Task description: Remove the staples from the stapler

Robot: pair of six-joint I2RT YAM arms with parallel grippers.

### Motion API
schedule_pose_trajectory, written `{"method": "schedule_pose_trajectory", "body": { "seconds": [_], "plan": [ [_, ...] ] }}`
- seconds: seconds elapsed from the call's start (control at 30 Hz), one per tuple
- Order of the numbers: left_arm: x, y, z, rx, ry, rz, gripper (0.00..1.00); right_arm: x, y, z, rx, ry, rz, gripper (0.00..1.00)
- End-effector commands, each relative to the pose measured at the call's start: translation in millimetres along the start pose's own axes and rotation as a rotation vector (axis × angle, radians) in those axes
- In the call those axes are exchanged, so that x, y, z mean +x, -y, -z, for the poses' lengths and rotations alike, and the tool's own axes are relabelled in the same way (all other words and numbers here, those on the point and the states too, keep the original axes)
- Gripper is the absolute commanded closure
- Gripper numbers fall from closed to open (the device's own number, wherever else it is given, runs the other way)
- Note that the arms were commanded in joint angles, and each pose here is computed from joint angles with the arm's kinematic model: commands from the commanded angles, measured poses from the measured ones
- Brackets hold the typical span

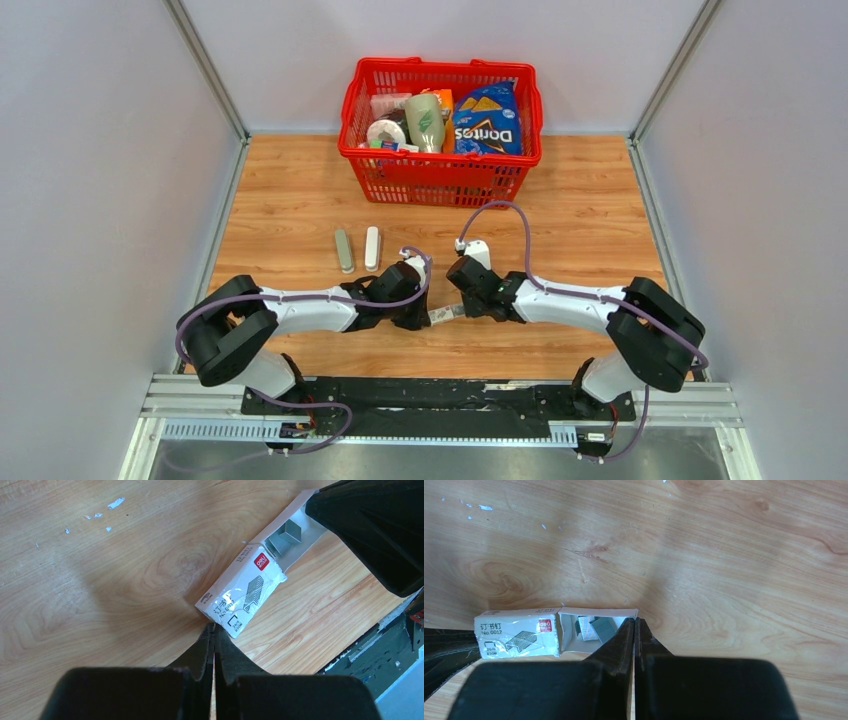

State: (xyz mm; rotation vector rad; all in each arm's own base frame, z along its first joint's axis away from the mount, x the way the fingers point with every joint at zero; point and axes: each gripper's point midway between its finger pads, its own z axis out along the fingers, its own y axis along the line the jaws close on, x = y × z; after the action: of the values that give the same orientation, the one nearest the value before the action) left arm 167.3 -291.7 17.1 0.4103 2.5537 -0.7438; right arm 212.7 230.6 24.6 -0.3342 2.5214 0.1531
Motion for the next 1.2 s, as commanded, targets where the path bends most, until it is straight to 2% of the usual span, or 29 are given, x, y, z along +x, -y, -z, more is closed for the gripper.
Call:
{"method": "schedule_pose_trajectory", "body": {
  "seconds": [0.0,0.43,1.17],
  "plan": [
    [3.8,-9.2,0.2,-0.051,-0.015,-0.023,1.0,-26.5,-8.2,3.1,0.001,0.08,-0.024,1.0],
    [6.6,-9.7,-1.0,-0.049,-0.022,-0.023,1.0,-33.7,-5.9,9.3,0.015,0.098,-0.023,1.0],
    [5.9,-23.2,4.4,-0.111,-0.004,-0.042,1.0,-6.1,-12.5,10.8,-0.048,0.044,0.02,1.0]
  ]
}}
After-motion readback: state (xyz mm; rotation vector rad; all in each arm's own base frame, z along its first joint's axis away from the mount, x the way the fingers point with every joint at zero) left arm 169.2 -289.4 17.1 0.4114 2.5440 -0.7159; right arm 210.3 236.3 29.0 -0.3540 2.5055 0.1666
